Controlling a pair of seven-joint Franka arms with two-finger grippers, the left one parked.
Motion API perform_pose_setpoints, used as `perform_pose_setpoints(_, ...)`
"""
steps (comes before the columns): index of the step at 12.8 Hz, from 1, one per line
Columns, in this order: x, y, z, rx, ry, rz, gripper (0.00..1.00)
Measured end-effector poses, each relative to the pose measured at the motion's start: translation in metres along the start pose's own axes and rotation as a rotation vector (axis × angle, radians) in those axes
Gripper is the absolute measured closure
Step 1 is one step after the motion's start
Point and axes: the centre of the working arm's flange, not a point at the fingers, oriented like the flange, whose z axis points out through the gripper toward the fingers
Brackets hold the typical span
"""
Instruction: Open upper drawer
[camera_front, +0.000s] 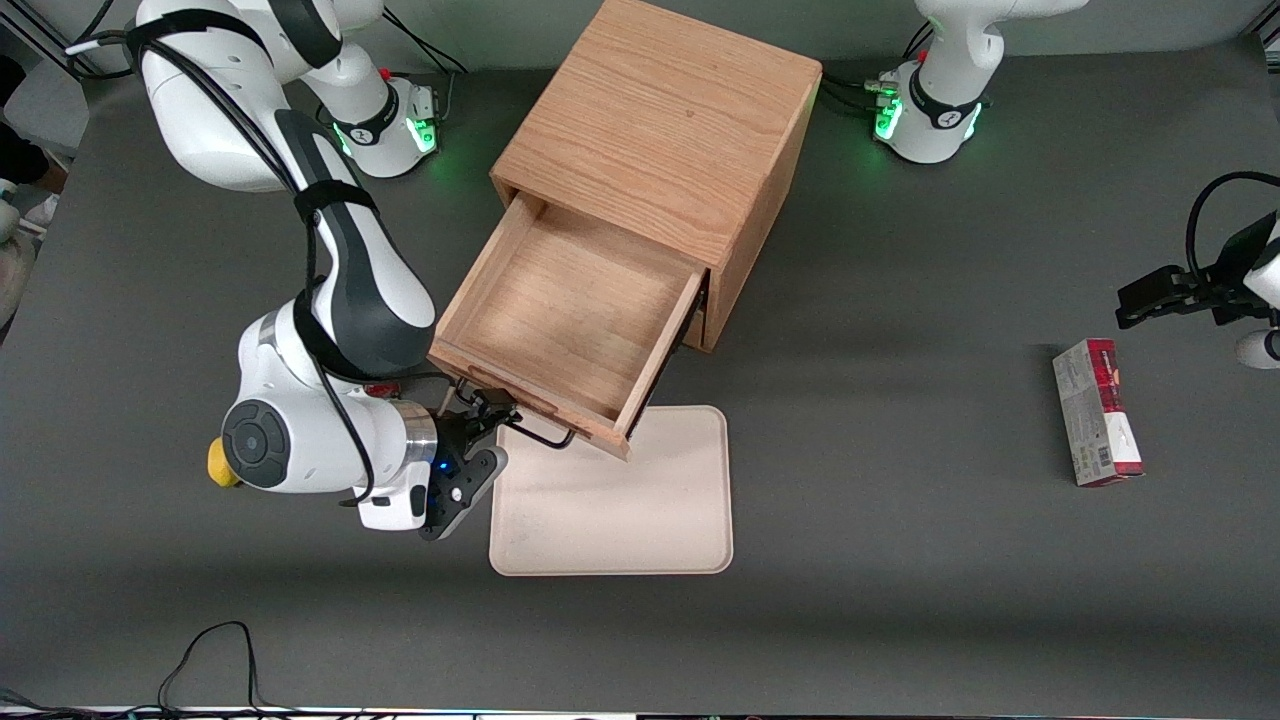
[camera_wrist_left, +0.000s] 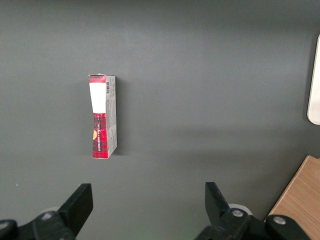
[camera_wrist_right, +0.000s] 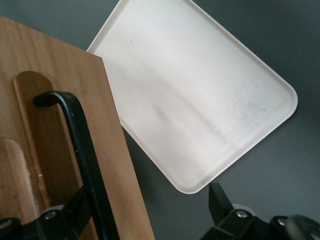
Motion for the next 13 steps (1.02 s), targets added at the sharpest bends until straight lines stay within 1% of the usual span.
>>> perform_pose_setpoints(6, 0.0, 0.008, -0.004, -0.005, 0.014, 0.008, 0.0)
perform_pose_setpoints(13, -0.003, 0.02, -0.005, -0.005, 0.02, 0.023, 0.0)
